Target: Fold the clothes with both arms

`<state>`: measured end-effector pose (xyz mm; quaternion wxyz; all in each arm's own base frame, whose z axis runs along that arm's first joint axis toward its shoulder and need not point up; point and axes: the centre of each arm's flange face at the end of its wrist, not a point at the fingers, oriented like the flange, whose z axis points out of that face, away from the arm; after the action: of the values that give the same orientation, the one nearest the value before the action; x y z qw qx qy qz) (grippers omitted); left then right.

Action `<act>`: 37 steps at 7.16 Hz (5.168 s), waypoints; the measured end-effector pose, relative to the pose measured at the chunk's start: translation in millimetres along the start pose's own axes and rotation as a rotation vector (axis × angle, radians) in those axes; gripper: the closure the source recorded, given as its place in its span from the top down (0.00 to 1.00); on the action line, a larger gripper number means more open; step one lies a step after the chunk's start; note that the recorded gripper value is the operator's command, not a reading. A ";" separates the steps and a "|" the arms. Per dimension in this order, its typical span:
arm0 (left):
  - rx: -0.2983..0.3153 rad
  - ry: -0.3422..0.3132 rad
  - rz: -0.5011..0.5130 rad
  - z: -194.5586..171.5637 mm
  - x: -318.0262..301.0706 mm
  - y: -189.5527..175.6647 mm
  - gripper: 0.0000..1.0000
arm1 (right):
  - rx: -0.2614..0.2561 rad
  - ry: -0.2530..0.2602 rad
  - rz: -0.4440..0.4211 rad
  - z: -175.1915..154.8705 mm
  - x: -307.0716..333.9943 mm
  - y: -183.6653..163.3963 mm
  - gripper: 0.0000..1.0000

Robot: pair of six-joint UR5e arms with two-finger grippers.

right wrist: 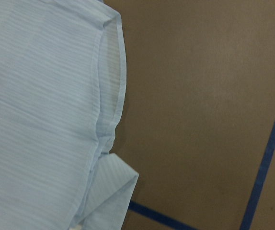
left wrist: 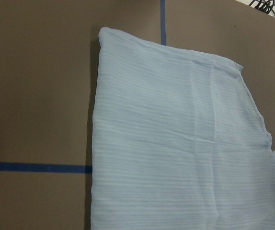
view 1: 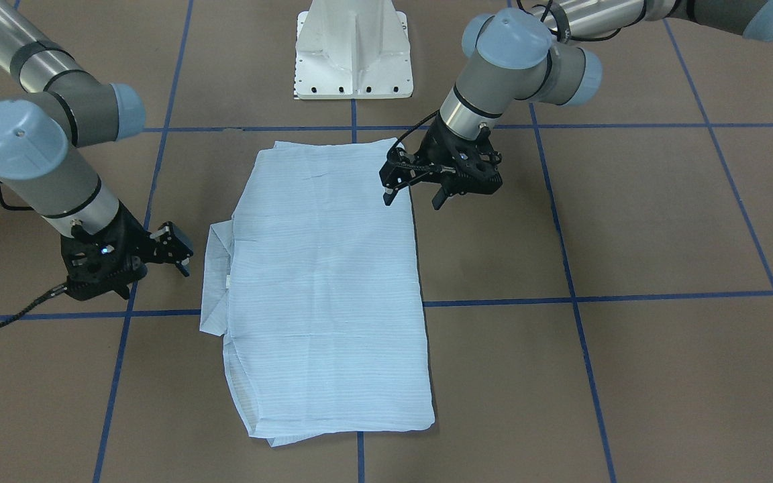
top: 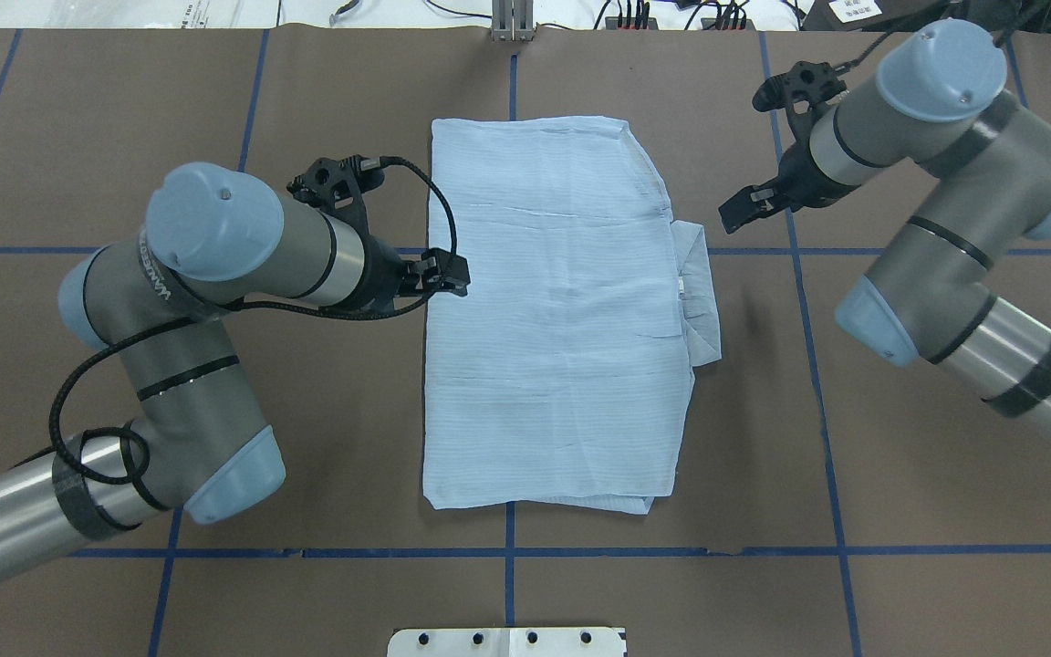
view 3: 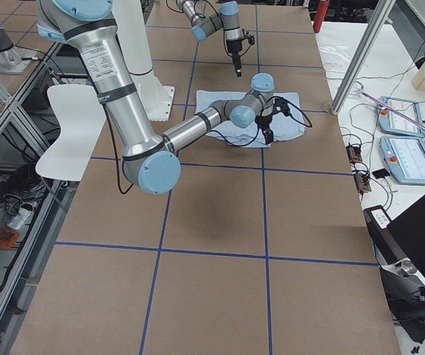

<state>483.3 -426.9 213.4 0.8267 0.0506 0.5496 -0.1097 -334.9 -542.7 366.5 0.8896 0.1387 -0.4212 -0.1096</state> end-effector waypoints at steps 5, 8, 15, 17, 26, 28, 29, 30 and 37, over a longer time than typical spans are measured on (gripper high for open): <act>-0.097 -0.146 -0.182 47.8 -6.8 135.8 0.93 | -0.080 -0.080 0.205 -36.9 4.9 100.2 1.00; -0.116 -0.188 -0.198 67.8 -16.2 165.9 0.79 | -0.097 -0.088 0.233 -31.9 -10.1 109.7 1.00; -0.093 -0.214 -0.203 81.3 -22.3 163.6 0.40 | -0.097 -0.090 0.235 -31.8 -12.7 109.5 1.00; -0.092 -0.213 -0.203 81.0 -21.8 163.1 0.00 | -0.097 -0.090 0.235 -31.7 -12.4 109.8 1.00; -0.097 -0.196 -0.193 40.4 -0.4 161.4 0.00 | -0.104 -0.047 0.628 18.8 -165.3 165.8 1.00; -0.097 -0.196 -0.192 41.1 -0.8 161.6 0.00 | -0.132 0.054 0.792 32.4 -223.6 182.3 1.00; -0.097 -0.195 -0.192 40.9 -0.1 161.9 0.00 | -0.141 0.091 0.829 37.3 -244.8 192.8 1.00; -0.097 -0.193 -0.191 40.6 0.6 162.1 0.00 | -0.135 0.114 0.842 44.3 -260.4 205.3 1.00; -0.095 -0.188 -0.190 39.4 3.3 161.3 0.00 | -0.110 0.175 0.840 85.4 -282.0 213.3 1.00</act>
<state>558.2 -278.8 219.8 0.8617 -0.0513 0.4768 -0.1658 -560.0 -267.9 287.8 0.8954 -0.0837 -0.3574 0.2520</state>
